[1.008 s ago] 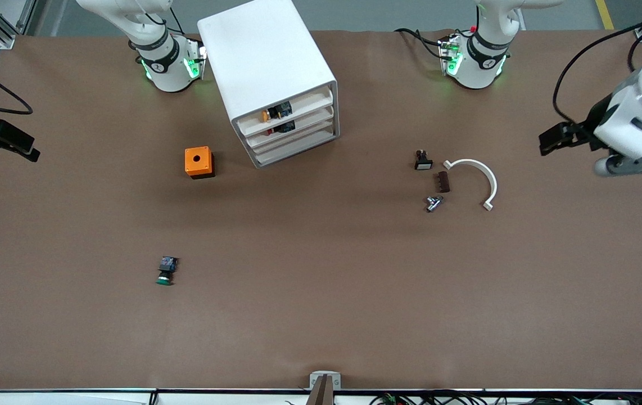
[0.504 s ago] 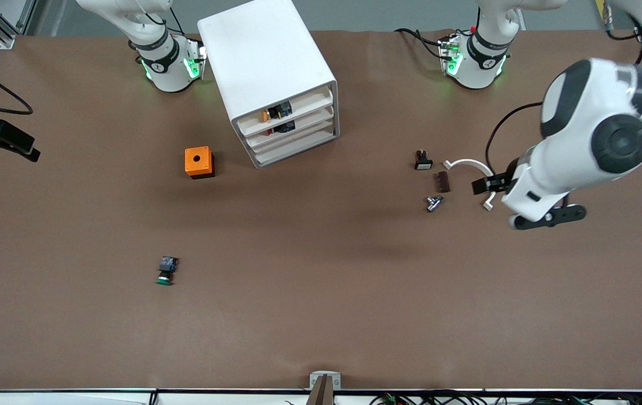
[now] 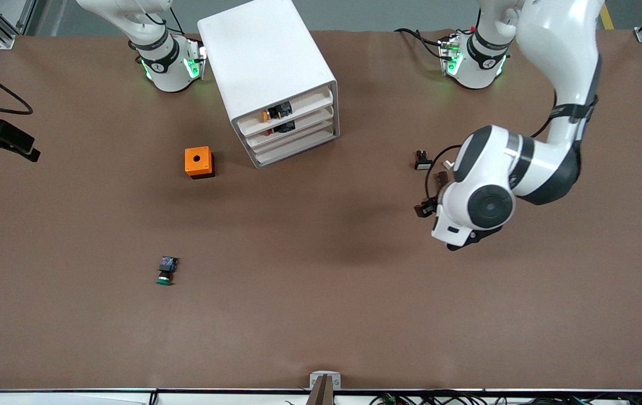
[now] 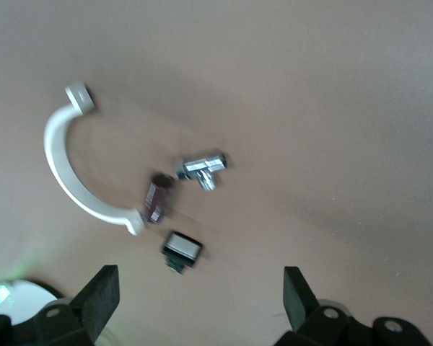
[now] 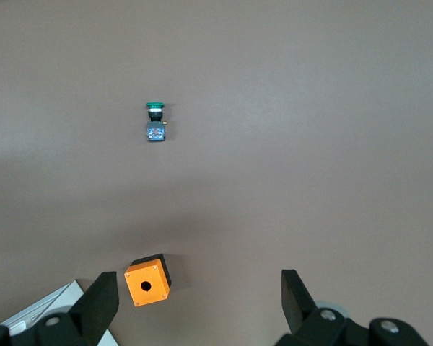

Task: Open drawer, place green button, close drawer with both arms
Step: 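Move the left gripper toward the white cabinet's drawer handle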

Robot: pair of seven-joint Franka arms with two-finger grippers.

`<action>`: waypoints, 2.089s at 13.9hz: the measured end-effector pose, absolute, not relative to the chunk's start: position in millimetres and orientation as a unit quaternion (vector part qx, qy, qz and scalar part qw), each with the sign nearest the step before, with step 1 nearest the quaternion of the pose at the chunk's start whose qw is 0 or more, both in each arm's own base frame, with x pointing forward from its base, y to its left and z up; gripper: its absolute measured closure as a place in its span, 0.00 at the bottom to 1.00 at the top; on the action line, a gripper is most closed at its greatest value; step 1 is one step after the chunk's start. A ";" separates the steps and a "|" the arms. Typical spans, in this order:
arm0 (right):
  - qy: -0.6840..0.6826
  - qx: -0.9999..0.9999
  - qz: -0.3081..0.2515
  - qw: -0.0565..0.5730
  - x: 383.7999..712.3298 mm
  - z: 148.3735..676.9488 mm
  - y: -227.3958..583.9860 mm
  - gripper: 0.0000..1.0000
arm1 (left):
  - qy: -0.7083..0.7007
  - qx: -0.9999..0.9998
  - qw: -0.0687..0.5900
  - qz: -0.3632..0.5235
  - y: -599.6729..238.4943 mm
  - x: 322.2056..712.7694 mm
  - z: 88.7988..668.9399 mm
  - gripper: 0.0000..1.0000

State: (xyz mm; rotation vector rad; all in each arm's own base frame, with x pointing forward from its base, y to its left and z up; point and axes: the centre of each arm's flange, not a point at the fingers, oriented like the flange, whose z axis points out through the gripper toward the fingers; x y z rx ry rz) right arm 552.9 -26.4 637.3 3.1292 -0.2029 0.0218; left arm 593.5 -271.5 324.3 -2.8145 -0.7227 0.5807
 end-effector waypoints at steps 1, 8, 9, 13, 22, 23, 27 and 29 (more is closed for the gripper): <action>-0.065 0.998 0.007 0.003 552.9 637.3 -26.4 0.00 | -0.271 -0.935 0.091 0.208 -280.4 589.7 312.5 0.00; -0.065 0.998 0.007 0.003 552.9 637.2 -26.4 0.00 | -0.422 -0.855 0.102 0.284 -314.4 571.4 257.7 0.00; -0.065 0.998 0.007 0.003 552.9 637.2 -26.3 0.00 | -0.438 -0.843 0.103 0.293 -316.2 570.3 252.6 0.00; -0.065 0.998 0.007 0.003 552.9 637.2 -26.3 0.00 | -0.482 -0.809 0.111 0.317 -320.3 566.6 237.3 0.00; -0.065 0.998 0.007 0.003 552.9 637.2 -26.3 0.00 | -0.584 -0.691 0.151 0.399 -334.0 549.7 200.8 0.01; -0.065 0.998 0.007 0.003 552.9 637.2 -26.3 0.00 | -0.597 -0.673 0.155 0.408 -336.6 548.4 199.2 0.01; -0.065 0.998 0.007 0.003 552.9 637.2 -26.3 0.00 | -0.629 -0.605 0.164 0.459 -359.6 536.2 187.5 0.03; -0.065 0.998 0.008 0.003 553.1 637.3 -26.3 0.00 | -0.641 -0.572 0.177 0.480 -376.6 525.4 178.9 0.06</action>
